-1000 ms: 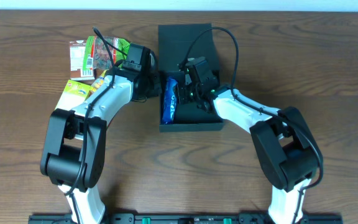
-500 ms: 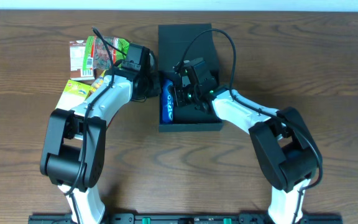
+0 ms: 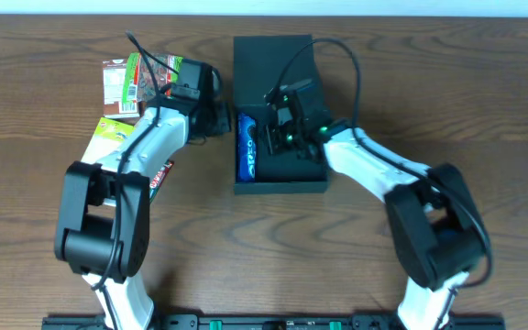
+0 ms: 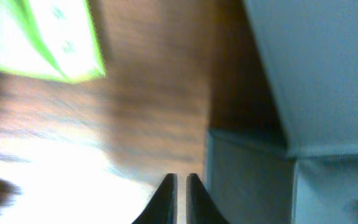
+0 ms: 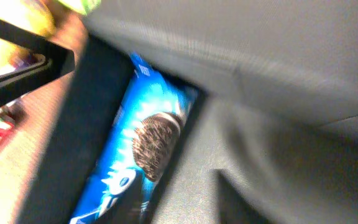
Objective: Pack container
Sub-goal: 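Push the Oreo pack against the box's left wall with the right gripper, then grasp the green gummy bag with the left gripper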
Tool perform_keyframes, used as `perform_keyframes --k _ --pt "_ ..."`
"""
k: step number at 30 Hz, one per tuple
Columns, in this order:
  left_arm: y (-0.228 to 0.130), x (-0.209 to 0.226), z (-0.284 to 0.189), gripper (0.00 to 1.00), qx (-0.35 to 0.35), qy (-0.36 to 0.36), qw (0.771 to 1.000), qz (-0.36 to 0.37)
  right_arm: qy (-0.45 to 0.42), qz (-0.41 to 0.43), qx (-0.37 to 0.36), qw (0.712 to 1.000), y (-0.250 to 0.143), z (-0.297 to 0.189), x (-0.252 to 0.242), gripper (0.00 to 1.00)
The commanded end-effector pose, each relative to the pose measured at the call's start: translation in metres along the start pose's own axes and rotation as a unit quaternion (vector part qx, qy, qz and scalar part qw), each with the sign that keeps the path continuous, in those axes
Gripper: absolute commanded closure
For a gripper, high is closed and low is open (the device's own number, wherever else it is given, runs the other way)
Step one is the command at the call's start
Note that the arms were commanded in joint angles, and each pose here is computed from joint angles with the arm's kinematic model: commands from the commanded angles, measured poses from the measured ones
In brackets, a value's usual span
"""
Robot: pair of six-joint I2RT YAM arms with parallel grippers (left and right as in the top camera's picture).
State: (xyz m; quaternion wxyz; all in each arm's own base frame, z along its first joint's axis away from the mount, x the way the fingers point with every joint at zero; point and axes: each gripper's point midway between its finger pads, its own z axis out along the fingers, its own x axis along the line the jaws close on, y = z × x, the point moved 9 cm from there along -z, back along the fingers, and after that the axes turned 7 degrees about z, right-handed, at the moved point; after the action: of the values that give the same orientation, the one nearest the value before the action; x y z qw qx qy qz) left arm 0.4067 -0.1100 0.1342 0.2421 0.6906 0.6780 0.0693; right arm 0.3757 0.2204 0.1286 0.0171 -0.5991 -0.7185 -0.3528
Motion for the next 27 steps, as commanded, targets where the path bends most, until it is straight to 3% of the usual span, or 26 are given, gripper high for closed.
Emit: perform_keyframes --k 1,2,3,7,16,21,27 --pt "0.03 0.007 -0.03 0.56 -0.071 0.065 0.995 0.036 0.015 -0.021 -0.054 0.998 0.027 -0.035 0.014 0.14" --pt "0.033 0.009 -0.031 0.44 -0.08 0.079 0.992 0.063 0.017 -0.023 -0.063 0.998 0.03 -0.042 0.016 0.03" --pt "0.035 0.011 -0.032 0.39 -0.084 0.1 0.987 0.097 0.018 -0.028 -0.073 0.997 0.034 -0.05 0.018 0.01" --pt "0.039 0.015 -0.032 0.28 -0.089 0.162 0.968 0.172 -0.003 -0.023 -0.099 0.995 0.043 -0.071 0.012 0.01" --pt "0.044 0.018 -0.001 0.25 -0.094 0.179 0.951 0.236 -0.023 -0.007 -0.096 0.995 0.046 -0.082 -0.007 0.01" --pt "0.041 0.024 0.016 0.16 -0.074 0.204 0.932 0.289 -0.032 0.0 -0.084 0.996 0.042 -0.082 -0.012 0.01" --pt "0.035 0.03 0.033 0.14 -0.058 0.215 0.931 0.288 -0.038 0.005 -0.079 0.996 0.041 -0.083 -0.016 0.01"
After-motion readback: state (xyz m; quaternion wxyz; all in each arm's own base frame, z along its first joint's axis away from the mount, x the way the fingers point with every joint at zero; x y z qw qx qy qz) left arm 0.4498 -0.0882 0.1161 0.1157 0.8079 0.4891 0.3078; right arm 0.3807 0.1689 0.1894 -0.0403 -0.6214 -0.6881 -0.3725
